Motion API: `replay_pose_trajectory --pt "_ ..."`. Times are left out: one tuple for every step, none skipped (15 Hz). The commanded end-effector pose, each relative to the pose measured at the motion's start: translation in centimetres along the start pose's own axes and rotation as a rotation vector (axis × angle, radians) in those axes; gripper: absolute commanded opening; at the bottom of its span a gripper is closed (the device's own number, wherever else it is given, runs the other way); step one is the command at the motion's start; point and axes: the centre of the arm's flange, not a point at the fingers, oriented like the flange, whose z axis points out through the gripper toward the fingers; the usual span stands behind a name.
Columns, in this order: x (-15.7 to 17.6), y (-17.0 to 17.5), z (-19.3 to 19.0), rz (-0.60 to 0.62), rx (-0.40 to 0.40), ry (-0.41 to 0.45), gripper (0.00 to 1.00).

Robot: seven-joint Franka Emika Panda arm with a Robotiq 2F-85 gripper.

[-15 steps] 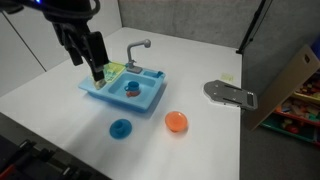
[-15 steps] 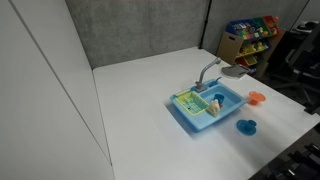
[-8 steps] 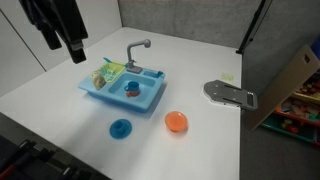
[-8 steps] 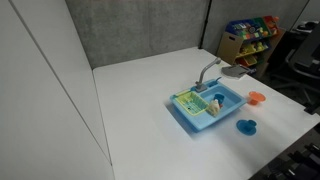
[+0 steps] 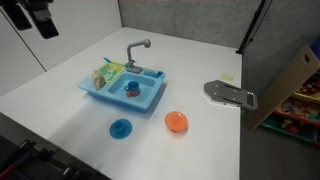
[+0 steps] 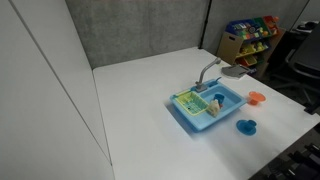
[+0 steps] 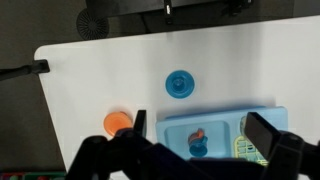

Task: Put the blue cup on the blue plate

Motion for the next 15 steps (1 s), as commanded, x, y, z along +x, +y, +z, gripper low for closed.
replay_pose_trajectory --pt "-1.4 -1.2 -1.4 -0.030 -0.008 0.008 1.00" --pt "-1.6 -1.6 -1.5 -0.035 -0.008 0.011 1.00" --pt "-1.8 -1.9 -1.7 -0.036 -0.009 0.012 1.00" --pt "-2.0 -2.2 -1.8 -0.038 -0.008 0.011 1.00" --pt "-2.1 -2.3 -1.9 -0.039 -0.007 0.013 1.00" --pt "-2.2 -2.5 -2.0 -0.040 -0.005 0.012 1.00" --pt "-2.2 -2.6 -2.1 -0.043 -0.005 0.016 1.00" --pt "-2.1 -2.6 -2.1 -0.047 -0.003 0.018 1.00" --pt "-2.1 -2.7 -2.2 -0.050 -0.002 0.021 1.00" --pt "-2.1 -2.7 -2.1 -0.047 0.002 0.022 1.00" --pt "-2.2 -2.6 -2.0 -0.051 0.013 0.013 1.00" --pt "-1.5 -2.5 -1.8 -0.055 -0.010 0.018 1.00" --pt "-1.5 -2.6 -1.7 -0.054 -0.005 0.017 1.00" --pt "-1.5 -2.6 -1.7 -0.054 -0.005 0.016 1.00" --pt "-1.5 -2.6 -1.7 -0.054 -0.004 0.016 1.00"
